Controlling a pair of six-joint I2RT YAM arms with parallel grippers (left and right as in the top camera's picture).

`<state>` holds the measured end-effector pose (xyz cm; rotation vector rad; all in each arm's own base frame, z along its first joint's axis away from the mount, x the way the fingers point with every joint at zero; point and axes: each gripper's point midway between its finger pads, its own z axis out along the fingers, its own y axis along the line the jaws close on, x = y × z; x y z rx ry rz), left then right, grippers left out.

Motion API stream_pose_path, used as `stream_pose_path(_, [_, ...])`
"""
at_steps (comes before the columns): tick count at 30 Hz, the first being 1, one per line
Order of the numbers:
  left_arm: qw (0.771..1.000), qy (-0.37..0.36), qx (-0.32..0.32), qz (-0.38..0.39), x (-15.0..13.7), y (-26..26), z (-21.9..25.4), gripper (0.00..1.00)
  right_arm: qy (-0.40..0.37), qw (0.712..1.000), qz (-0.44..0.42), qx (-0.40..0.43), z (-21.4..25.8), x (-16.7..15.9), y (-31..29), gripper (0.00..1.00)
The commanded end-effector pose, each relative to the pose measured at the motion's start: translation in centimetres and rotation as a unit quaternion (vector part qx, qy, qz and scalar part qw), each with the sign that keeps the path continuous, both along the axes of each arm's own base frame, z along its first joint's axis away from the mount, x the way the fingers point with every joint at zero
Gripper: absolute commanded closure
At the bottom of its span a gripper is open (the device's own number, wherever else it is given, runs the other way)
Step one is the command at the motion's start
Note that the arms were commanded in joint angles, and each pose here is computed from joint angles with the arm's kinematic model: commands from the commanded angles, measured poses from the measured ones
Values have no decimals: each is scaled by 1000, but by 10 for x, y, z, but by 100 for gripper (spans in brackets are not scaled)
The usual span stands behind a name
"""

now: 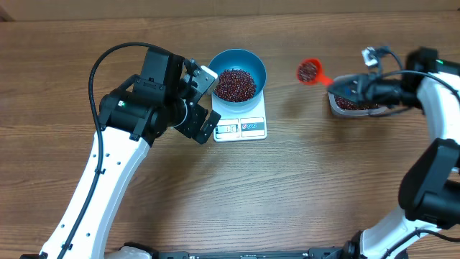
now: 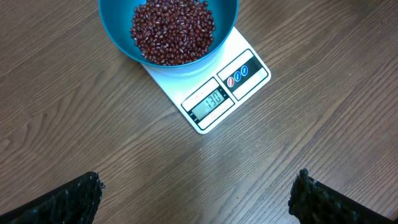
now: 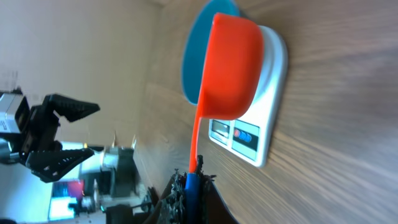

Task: Scoop item into bowl and weigh 150g on scale
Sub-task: 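Carry the cup left with the right gripper over the teal bowl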

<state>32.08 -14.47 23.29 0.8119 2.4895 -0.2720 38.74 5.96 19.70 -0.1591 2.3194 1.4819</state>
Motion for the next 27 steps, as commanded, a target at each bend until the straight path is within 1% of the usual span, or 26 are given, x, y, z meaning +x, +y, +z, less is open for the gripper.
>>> stream_pose_path(1, [1000, -13, -5, -18, -1, -5, 8, 1, -29, 999, 18, 15, 38, 7, 32, 96])
stream_pose_path(4, [1000, -13, -5, -18, -1, -5, 8, 0, -42, 998, 36, 16, 43, 16, 58, 97])
stream_pose_path(6, [1000, -13, -5, -18, -1, -5, 8, 0, -42, 998, 36, 2, 41, 24, 73, 96])
stream_pose_path(11, [1000, -13, -5, -18, -1, -5, 8, 0, -49, 996, 29, -63, 26, 36, 103, 96])
stream_pose_path(14, [1000, -13, -5, -18, -1, -5, 8, 0, -53, 990, 21, -128, 9, 39, 114, 96])
stream_pose_path(17, [1000, -13, -5, -18, -1, -5, 8, 0, -37, 985, -2, -166, -2, 42, 120, 96])
stream_pose_path(21, [1000, -13, -5, -18, -1, -5, 9, 0, -62, 984, 29, -165, 1, 36, 137, 96])
stream_pose_path(23, [1000, -13, -5, -18, -1, -5, 8, 1, -64, 984, 28, -163, 2, 37, 139, 96])
stream_pose_path(25, [1000, -13, -5, -18, -1, -5, 8, 0, -48, 986, 6, -162, 2, 41, 137, 96])
stream_pose_path(27, [1000, -13, -5, -18, -1, -5, 8, 0, -64, 985, 20, -158, 5, 40, 140, 96])
